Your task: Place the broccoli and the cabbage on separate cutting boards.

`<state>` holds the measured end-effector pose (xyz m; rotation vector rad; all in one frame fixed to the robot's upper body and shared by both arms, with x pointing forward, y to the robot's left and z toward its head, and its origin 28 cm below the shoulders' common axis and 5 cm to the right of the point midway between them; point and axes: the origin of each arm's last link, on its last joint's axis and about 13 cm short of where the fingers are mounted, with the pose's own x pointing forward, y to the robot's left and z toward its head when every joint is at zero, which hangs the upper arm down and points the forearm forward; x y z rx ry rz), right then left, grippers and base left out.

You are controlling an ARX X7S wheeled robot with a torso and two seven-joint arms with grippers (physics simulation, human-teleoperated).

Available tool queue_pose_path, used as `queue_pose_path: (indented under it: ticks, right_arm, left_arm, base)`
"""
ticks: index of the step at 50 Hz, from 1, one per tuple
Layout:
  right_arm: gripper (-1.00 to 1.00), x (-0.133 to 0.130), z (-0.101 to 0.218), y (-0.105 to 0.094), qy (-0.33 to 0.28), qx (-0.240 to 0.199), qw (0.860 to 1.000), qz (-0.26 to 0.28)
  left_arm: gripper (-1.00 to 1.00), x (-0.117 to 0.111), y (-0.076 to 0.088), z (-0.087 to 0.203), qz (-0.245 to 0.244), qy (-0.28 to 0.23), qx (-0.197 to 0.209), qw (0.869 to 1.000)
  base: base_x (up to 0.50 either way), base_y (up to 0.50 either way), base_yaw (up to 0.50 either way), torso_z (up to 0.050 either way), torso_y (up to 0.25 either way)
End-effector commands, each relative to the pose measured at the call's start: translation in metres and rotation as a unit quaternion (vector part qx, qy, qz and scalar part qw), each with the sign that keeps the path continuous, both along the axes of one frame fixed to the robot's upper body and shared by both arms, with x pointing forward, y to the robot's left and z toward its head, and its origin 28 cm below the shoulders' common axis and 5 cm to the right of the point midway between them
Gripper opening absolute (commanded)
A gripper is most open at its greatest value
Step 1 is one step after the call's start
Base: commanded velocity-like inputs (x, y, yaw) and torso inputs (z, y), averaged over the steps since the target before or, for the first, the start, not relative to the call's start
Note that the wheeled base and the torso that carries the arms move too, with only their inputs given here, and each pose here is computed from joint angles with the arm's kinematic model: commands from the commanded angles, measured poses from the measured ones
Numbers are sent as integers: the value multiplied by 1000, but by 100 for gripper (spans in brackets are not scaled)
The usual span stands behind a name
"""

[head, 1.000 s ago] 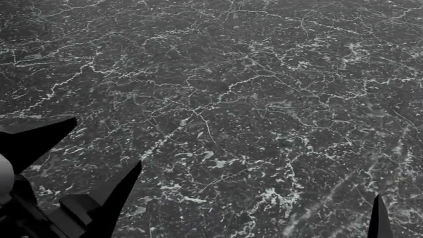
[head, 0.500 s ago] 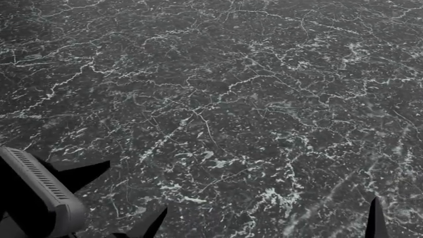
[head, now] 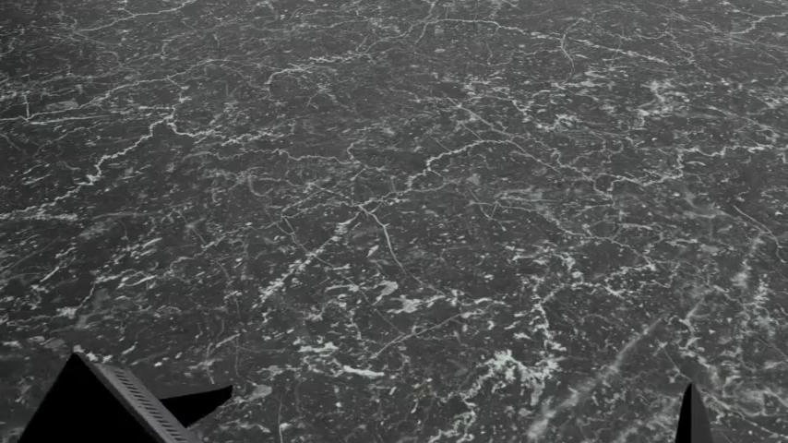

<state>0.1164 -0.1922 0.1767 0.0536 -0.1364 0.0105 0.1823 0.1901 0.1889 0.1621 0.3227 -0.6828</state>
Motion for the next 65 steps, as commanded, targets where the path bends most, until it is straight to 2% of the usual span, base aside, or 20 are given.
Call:
queue_pose_path:
  ticks: [1,13,22,37,38,47,53,65]
  right_arm:
    - [100,0,-4,-5,-7,1,1000,-8]
    - [100,-1,-6,-4,-5,6,1000,-8]
    - [100,-2,-9,-5,-3,8,1000,-10]
    - [100,-1,-16,-6,4,13,1000,-10]
    - [100,-1,-16,-6,4,14,1000,-9]
    - [100,-1,-17,-4,7,14,1000,-7]
    - [100,-1,-16,-4,6,14,1000,-8]
    - [100,-2,-10,-1,1,10,1000,-4]
  left_arm:
    - [100,1,-4,-18,3,12,6,1000]
    - [100,-1,-3,-34,3,31,15,999]
    - [100,1,-10,-40,-17,42,18,999]
    - [100,4,-11,-51,-14,59,24,998]
    - [-100,4,-11,-50,-10,57,21,998]
    - [-100,5,-9,-42,16,42,12,999]
    - [-100,7,-3,-25,47,8,-1,999]
    - [-100,26,29,18,120,-45,-44,991]
  base:
    - [0,0,0,0,0]
    - [0,0,0,0,0]
    - [0,0,0,0,0]
    - [0,0,0,0,0]
    - [0,0,0,0,0]
    - [0,0,0,0,0]
    - [0,0,0,0,0]
    - [0,0,0,0,0]
